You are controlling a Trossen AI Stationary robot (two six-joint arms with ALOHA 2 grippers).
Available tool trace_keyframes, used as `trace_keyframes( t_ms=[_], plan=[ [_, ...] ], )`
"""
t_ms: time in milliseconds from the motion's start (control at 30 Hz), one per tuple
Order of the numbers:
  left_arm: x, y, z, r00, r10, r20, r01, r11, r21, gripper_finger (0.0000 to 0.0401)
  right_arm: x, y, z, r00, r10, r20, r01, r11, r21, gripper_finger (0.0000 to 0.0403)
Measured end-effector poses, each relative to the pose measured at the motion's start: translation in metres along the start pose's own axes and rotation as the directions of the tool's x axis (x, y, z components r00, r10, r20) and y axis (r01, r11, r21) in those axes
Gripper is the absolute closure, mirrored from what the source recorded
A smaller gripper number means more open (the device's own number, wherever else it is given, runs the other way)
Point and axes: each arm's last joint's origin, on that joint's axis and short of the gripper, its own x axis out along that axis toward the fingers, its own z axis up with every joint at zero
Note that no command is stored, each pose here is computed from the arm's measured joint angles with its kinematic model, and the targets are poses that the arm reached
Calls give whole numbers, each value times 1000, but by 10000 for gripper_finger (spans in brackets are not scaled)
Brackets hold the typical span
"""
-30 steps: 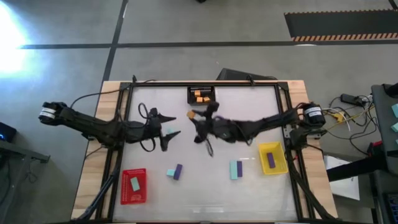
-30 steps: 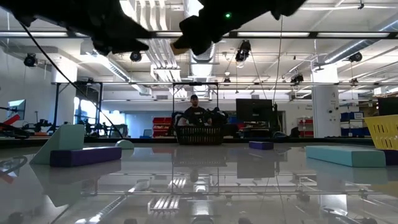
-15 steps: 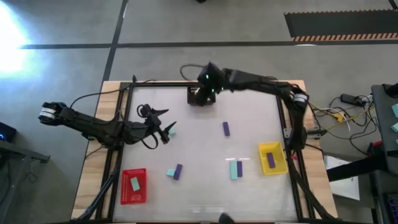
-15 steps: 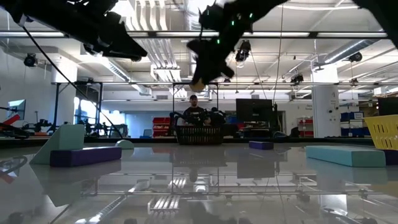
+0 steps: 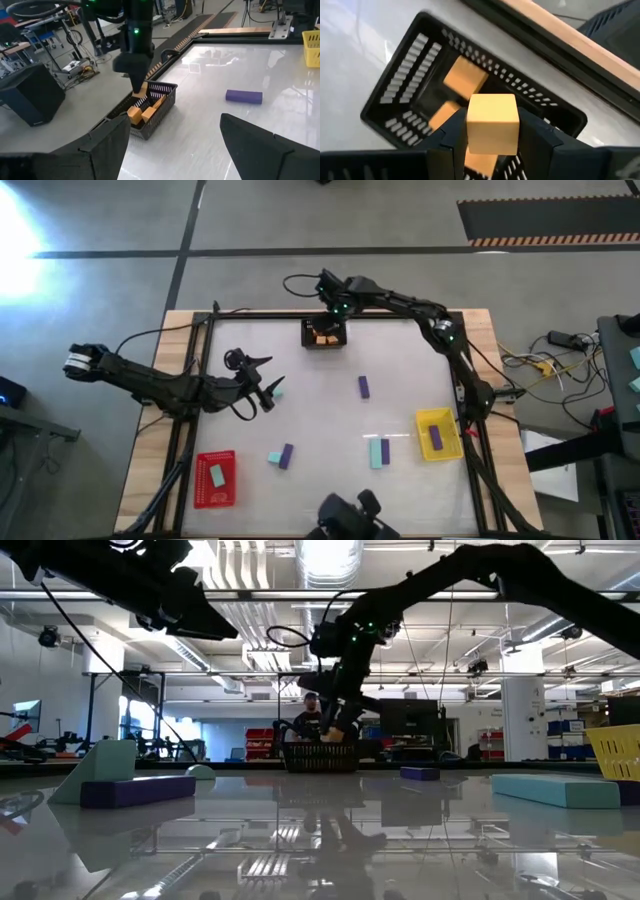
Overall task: Sort & place blocks by color
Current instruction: Put the yellow block into the black bin, then put the blue block into the red bin
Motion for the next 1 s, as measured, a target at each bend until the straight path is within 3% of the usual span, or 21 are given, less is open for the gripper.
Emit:
trace_keyframes(
  t_ms=[400, 1000],
  plan=[
    [2, -2, -2, 1000, -1, -11, 1, 1000, 10, 111, 4, -9, 5, 994, -109, 25, 99, 965, 244, 272],
    [2, -2, -2, 1000, -1, -8, 1, 1000, 15, 111, 5, 2, 0, 995, -101, 20, 94, 970, 224, 210]
  ],
)
